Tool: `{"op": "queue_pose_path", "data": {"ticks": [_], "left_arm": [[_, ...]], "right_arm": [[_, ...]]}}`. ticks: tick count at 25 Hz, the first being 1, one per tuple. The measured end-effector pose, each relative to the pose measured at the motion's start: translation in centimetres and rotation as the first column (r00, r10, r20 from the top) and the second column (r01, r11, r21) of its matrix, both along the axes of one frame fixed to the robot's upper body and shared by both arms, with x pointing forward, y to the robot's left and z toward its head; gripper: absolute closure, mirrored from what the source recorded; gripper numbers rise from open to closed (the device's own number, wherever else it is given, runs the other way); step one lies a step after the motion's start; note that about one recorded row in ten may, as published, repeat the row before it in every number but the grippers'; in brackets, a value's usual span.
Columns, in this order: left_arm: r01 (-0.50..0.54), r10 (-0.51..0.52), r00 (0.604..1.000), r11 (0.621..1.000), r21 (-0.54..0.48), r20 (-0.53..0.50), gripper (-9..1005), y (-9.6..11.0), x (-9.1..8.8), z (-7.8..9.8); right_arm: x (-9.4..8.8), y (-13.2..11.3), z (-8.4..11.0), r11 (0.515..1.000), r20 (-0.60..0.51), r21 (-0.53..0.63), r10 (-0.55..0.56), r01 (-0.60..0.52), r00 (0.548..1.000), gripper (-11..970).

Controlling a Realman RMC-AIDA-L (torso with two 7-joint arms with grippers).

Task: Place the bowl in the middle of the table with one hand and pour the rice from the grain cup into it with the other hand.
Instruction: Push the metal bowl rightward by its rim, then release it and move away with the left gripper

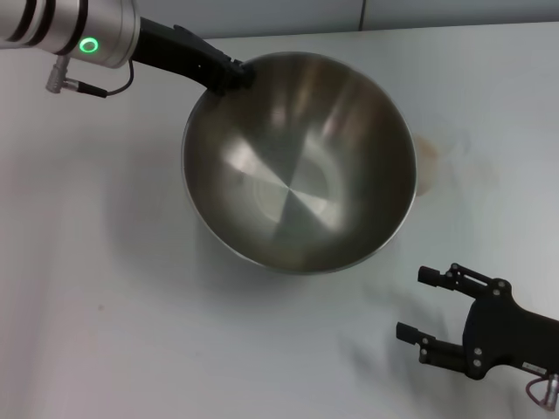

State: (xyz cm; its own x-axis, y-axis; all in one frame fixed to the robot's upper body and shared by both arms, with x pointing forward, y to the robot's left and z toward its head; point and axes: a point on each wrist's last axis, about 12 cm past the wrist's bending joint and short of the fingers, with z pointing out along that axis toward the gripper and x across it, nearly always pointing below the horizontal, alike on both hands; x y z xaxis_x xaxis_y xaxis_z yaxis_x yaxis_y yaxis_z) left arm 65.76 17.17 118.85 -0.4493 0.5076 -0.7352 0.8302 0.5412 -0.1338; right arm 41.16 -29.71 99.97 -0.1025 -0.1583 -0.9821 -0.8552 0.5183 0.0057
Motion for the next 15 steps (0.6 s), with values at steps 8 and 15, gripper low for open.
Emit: {"op": "queue_pose_path", "data": {"ticks": [8,15], "left_arm": [[-0.053,0.052,0.998,0.998,-0.022,-0.037,946,-0.1,0.1,-2.0],[-0.073,0.072,0.996,0.997,-0.012,-0.053,946,0.0,0.1,-3.5]], "right_arm": [[0.1,0.1,0.0,1.000,0.007,0.000,0.005,-0.005,1.000,176],[0.2,0.1,0.0,1.000,0.008,0.000,0.006,-0.006,1.000,176]]}}
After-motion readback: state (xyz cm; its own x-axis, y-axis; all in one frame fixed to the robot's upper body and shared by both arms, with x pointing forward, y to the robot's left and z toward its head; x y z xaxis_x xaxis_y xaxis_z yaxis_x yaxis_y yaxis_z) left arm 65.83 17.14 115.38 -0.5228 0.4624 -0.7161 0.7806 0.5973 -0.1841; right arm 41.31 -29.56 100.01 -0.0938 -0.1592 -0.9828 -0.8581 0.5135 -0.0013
